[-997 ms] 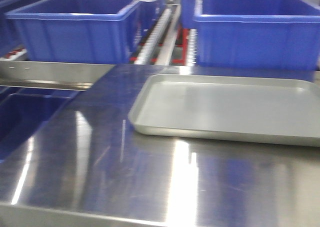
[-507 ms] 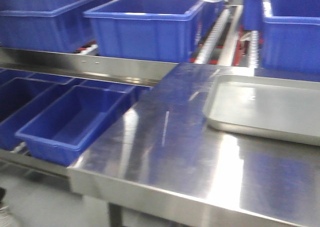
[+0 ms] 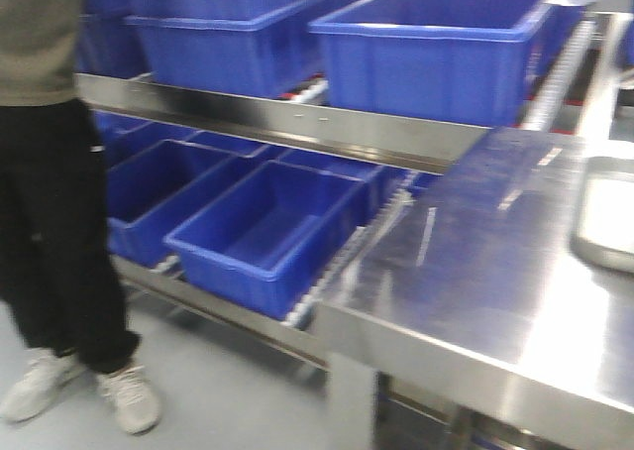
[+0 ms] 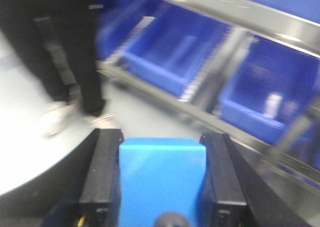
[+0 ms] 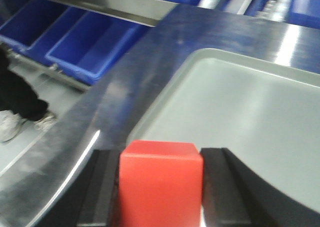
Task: Sort and place red and blue blocks on shelf
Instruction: 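Drive the base away from the counter holding both cubes, then turn and drive the base across the room holding both cubes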
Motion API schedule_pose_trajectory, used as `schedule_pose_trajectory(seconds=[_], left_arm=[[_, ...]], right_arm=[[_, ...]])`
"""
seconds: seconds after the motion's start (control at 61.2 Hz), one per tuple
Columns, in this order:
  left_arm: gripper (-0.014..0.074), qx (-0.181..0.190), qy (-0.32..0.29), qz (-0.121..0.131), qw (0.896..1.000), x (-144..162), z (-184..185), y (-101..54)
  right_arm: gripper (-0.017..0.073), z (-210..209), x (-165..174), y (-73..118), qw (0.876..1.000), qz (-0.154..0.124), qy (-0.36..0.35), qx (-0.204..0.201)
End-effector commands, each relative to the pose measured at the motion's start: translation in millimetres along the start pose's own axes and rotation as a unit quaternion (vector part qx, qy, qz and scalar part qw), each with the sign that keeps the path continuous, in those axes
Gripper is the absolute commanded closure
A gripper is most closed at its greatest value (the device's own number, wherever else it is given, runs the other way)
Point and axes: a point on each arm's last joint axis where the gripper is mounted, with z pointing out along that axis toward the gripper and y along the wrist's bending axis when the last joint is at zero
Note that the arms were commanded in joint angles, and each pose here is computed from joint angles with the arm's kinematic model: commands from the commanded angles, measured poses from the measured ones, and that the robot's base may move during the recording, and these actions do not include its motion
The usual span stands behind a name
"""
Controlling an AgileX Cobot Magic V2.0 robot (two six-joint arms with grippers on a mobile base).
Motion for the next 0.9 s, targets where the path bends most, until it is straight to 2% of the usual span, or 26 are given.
schedule_pose_trajectory(seconds=[0.0, 0.883], left_arm=[[0.0459, 0.011, -0.055, -0.004, 0.998, -16.0, -4.7, -2.9], [0.0459, 0.011, -0.055, -0.004, 0.998, -16.0, -4.7, -2.9]], right_arm=[[0.0501, -4.2, -16.2, 1.5, 0.999, -0.001, -0.054, -0.001], [0.0501, -4.2, -16.2, 1.5, 0.999, -0.001, -0.054, -0.001]])
